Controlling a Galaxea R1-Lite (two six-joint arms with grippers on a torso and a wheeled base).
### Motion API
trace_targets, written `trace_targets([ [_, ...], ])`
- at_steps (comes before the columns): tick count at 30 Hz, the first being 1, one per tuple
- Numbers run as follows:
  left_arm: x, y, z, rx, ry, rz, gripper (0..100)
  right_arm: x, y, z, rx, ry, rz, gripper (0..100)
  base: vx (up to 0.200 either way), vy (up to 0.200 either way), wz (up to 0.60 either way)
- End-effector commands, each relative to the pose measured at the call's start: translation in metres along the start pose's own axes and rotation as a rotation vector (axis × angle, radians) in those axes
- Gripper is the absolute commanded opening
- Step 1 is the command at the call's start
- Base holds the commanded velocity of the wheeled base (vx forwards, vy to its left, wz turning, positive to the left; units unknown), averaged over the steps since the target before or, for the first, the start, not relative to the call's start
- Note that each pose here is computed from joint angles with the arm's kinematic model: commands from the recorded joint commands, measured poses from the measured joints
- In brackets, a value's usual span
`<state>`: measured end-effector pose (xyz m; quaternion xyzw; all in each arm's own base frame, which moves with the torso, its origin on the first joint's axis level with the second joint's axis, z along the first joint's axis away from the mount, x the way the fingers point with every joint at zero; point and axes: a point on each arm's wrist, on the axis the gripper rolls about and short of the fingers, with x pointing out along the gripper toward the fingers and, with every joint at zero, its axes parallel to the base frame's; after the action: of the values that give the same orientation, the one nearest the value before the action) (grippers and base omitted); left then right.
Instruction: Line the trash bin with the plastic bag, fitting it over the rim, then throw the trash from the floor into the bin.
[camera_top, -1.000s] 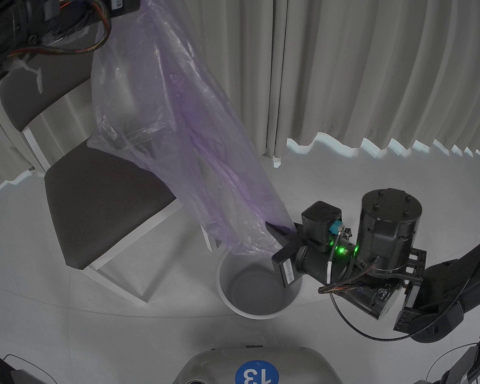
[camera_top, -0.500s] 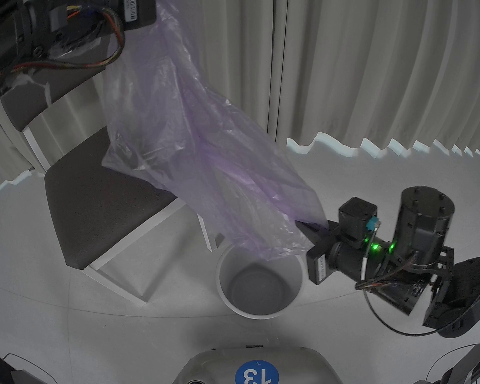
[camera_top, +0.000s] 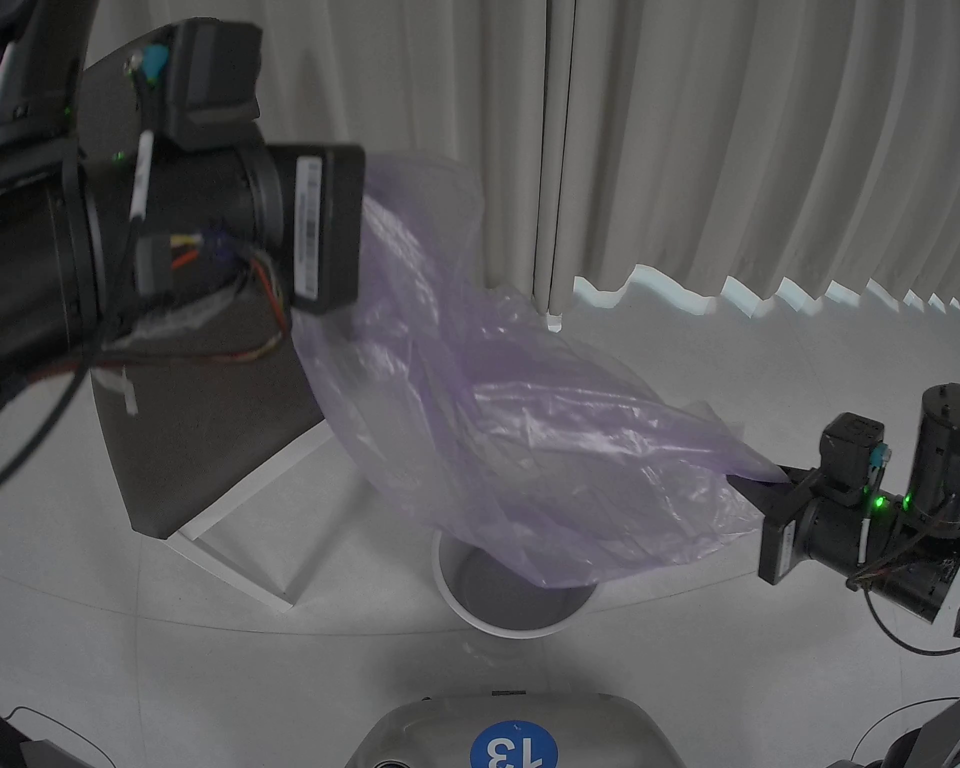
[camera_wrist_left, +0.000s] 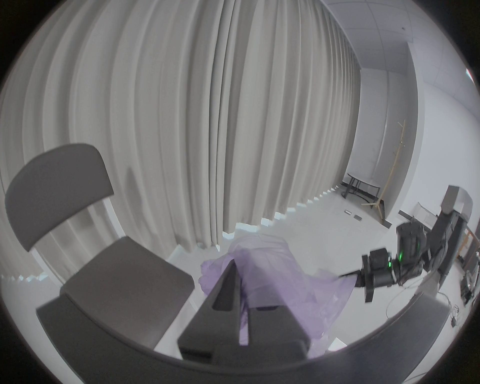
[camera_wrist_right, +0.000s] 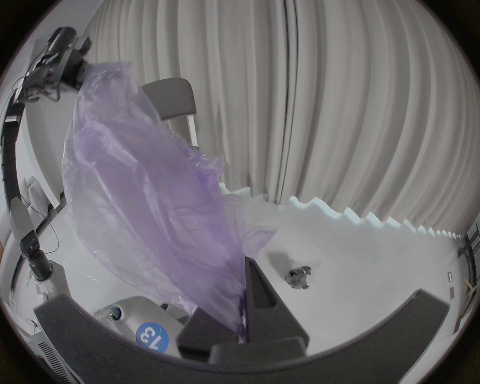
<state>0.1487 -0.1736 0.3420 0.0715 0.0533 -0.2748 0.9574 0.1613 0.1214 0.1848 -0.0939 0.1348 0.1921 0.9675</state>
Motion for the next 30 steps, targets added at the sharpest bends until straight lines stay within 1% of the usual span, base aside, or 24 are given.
trace_targets([
  [1, 0.01, -0.005, -0.023, -0.007, 0.086, -0.022, 0, -0.02, -0.014, 0.003, 0.028, -0.018, -0.038, 0, 0.0, 0.0, 0.0],
  [7, 0.023, -0.011, -0.038, -0.047, 0.149, -0.029, 0, -0.017, -0.018, -0.006, 0.01, 0.083, -0.059, 0, 0.0, 0.0, 0.0],
  [10, 0.027, -0.014, -0.049, -0.072, 0.189, -0.062, 0, -0.019, -0.021, -0.011, -0.006, 0.165, -0.068, 0, 0.0, 0.0, 0.0],
  [12, 0.029, -0.014, -0.056, -0.089, 0.215, -0.076, 0, -0.026, -0.023, -0.01, -0.015, 0.221, -0.068, 0, 0.0, 0.0, 0.0],
  [13, 0.029, -0.012, -0.059, -0.092, 0.223, -0.076, 0, -0.029, -0.024, -0.007, -0.008, 0.232, -0.065, 0, 0.0, 0.0, 0.0],
  [14, 0.03, -0.012, -0.061, -0.093, 0.231, -0.074, 0, -0.031, -0.024, -0.004, 0.007, 0.242, -0.06, 0, 0.0, 0.0, 0.0],
  [17, 0.032, -0.01, -0.065, -0.097, 0.245, -0.078, 0, -0.04, -0.026, 0.01, 0.082, 0.255, 0.001, 0, 0.0, 0.0, 0.0],
  [22, 0.032, -0.009, -0.076, -0.106, 0.278, -0.073, 0, -0.057, -0.028, 0.023, 0.144, 0.271, 0.064, 0, 0.0, 0.0, 0.0],
  [25, 0.031, -0.01, -0.088, -0.134, 0.317, -0.063, 0, -0.062, -0.028, 0.023, 0.197, 0.288, 0.142, 0, 0.0, 0.0, 0.0],
  [26, 0.031, -0.01, -0.092, -0.146, 0.331, -0.06, 0, -0.062, -0.028, 0.021, 0.215, 0.298, 0.155, 0, 0.0, 0.0, 0.0],
  [28, 0.031, -0.01, -0.098, -0.164, 0.348, -0.054, 0, -0.059, -0.028, 0.017, 0.236, 0.321, 0.165, 0, 0.0, 0.0, 0.0],
  [30, 0.033, -0.009, -0.104, -0.181, 0.352, -0.042, 0, -0.057, -0.028, 0.011, 0.239, 0.339, 0.162, 0, 0.0, 0.0, 0.0],
])
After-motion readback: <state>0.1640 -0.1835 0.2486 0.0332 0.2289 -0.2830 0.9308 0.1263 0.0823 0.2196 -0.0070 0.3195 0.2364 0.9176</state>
